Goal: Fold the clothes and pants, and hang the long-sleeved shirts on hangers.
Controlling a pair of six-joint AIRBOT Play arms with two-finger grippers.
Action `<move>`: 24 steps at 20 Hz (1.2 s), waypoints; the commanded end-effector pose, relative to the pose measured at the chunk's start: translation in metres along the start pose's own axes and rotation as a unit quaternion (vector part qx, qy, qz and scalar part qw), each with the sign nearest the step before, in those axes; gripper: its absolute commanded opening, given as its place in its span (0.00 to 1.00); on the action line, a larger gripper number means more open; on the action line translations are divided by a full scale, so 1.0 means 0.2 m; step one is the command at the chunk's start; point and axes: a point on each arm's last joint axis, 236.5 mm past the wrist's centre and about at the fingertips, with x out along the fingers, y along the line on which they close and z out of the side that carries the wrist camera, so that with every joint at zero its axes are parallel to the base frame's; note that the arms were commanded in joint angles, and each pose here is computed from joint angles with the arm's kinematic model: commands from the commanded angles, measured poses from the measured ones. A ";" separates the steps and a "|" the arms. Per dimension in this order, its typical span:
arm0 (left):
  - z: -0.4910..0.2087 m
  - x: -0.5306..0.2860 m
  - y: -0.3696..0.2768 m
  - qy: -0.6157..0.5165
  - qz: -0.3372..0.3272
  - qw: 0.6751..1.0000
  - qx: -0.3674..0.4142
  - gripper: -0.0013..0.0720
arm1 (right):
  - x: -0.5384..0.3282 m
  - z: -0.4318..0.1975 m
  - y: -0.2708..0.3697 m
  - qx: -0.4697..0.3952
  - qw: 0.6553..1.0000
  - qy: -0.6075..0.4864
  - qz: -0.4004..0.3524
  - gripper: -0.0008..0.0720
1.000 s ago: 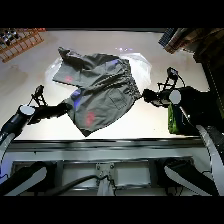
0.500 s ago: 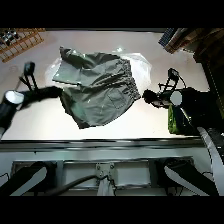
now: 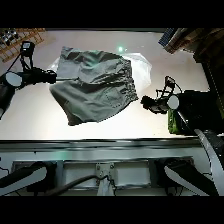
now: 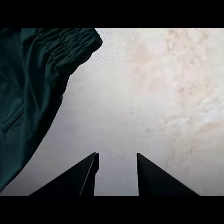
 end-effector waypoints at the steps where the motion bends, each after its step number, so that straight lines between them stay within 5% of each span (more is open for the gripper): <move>1: 0.00 -0.02 0.00 0.009 -0.001 0.996 -0.091 0.62 | 0.01 0.03 0.02 0.003 1.000 -0.013 0.012 0.41; 7: -0.30 -0.19 -0.22 0.148 -0.071 0.980 -0.114 0.55 | 0.21 0.14 0.18 0.057 0.995 -0.025 0.080 0.51; 24: -0.40 -0.28 -0.39 0.143 -0.120 0.969 -0.164 0.50 | 0.53 0.33 0.23 0.134 0.981 -0.074 0.120 0.57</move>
